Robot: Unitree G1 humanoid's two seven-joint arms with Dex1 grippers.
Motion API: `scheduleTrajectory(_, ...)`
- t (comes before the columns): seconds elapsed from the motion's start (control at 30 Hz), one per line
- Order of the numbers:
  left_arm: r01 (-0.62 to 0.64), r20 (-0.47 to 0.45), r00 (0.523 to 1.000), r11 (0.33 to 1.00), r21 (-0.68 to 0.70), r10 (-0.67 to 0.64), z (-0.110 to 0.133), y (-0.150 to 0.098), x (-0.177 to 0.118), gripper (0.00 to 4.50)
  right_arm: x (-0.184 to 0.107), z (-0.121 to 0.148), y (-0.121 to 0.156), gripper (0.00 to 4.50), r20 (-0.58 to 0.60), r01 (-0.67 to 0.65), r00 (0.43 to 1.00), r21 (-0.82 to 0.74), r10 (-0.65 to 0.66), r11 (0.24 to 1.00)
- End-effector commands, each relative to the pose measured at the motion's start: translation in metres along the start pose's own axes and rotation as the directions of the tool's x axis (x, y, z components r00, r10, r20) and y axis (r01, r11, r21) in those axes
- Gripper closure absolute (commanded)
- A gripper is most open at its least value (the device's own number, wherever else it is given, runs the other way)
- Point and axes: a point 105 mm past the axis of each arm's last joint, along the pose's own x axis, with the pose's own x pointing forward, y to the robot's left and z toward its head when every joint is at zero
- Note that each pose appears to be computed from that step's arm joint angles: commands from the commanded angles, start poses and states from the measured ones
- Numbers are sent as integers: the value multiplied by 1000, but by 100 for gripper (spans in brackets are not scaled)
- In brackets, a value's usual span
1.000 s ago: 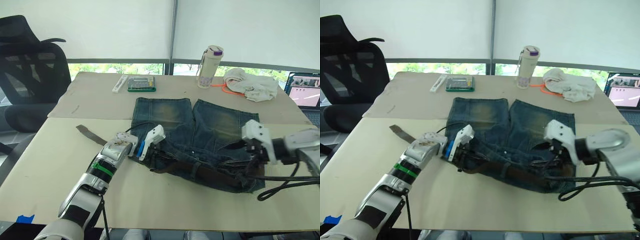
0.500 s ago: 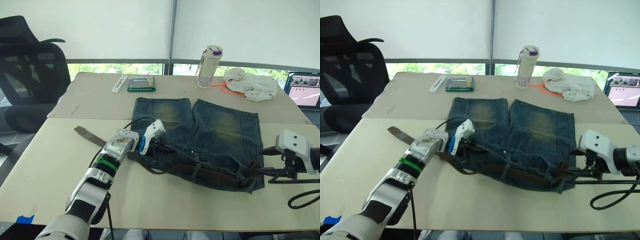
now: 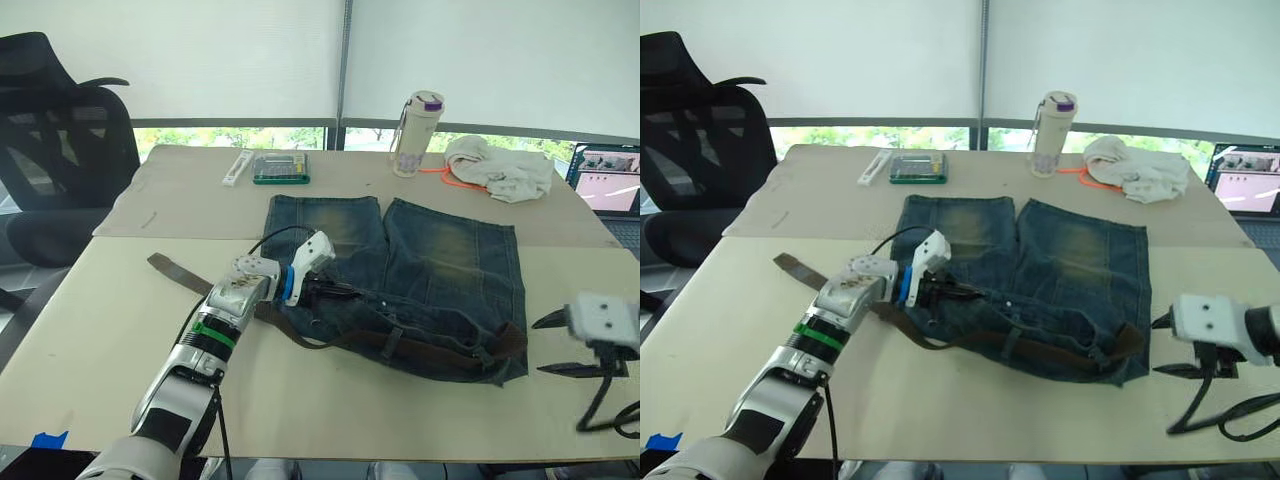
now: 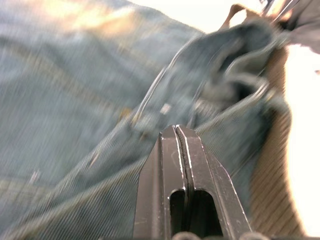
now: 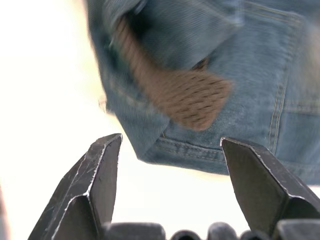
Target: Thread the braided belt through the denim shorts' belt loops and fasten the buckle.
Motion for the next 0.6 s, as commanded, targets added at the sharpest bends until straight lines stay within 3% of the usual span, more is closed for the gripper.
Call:
scheduleTrajectory(0.03, 29, 58, 998, 998, 58, -32, 21, -9, 0, 450, -1, 1, -13, 100, -22, 77, 996, -159, -81, 984)
scheduleTrajectory(0.33, 101, 101, 989, 991, 83, -109, 36, -34, 8, 450, 6, 22, -29, 100, 136, 223, 969, -120, -207, 967)
scheduleTrajectory(0.53, 110, 91, 989, 991, 73, -116, 32, -39, 12, 450, 7, 35, -31, 100, 190, 237, 960, -156, -206, 959)
scheduleTrajectory(0.6, 108, 92, 989, 991, 74, -115, 33, -38, 12, 450, 7, 35, -31, 153, 194, 239, 959, -160, -207, 958)
